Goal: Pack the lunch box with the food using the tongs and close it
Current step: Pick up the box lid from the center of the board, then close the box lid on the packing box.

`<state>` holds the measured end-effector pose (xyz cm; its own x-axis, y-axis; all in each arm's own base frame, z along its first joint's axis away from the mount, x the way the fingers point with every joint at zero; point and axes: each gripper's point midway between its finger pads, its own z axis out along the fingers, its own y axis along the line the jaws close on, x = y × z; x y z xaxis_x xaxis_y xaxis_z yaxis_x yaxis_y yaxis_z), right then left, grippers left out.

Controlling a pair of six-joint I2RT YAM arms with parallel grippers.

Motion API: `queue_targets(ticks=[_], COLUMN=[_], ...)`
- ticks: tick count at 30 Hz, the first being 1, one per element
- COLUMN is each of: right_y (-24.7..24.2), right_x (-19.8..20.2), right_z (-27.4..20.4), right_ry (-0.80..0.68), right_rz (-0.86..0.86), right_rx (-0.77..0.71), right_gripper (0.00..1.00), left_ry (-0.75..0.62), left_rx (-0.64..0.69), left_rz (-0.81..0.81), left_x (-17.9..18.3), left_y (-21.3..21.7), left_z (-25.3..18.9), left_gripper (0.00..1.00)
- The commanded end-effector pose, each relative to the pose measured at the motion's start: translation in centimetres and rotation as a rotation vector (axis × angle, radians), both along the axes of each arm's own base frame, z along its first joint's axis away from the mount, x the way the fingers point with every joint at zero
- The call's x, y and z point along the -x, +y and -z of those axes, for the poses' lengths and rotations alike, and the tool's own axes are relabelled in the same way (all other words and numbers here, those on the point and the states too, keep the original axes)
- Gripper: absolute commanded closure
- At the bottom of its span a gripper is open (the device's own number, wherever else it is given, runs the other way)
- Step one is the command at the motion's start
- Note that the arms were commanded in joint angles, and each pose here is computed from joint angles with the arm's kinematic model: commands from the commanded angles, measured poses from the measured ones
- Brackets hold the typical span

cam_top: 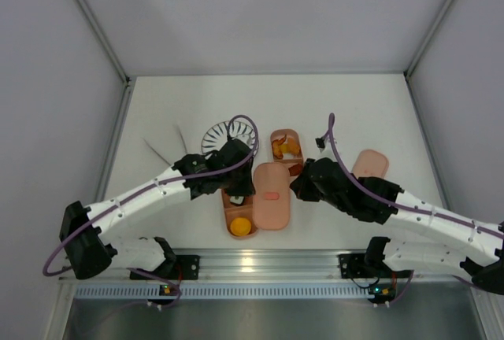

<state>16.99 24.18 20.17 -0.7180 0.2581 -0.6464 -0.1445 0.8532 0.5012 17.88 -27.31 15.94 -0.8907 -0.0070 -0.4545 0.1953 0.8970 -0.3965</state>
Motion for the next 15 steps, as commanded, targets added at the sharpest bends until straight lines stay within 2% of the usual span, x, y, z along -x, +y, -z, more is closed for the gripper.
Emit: queue_targets(ticks=[1, 15], right_y=[-0.3, 1.7], right_x=[0.1, 0.2], right_z=[-0.9, 2.6], right_ry=[-0.022, 0.023], right_rz=[0.004, -0.038], right_rx=[0.007, 0.016], right_gripper=[1.0, 1.0], left_ry=[0.012, 0.088], left_rx=[-0.012, -0.084], left_rz=[-0.055, -0.143], left_x=[0.3, 1.2], left_y=[2.1, 7.7], left_z=[-0.6, 2.8], left_gripper=[1.0, 1.0])
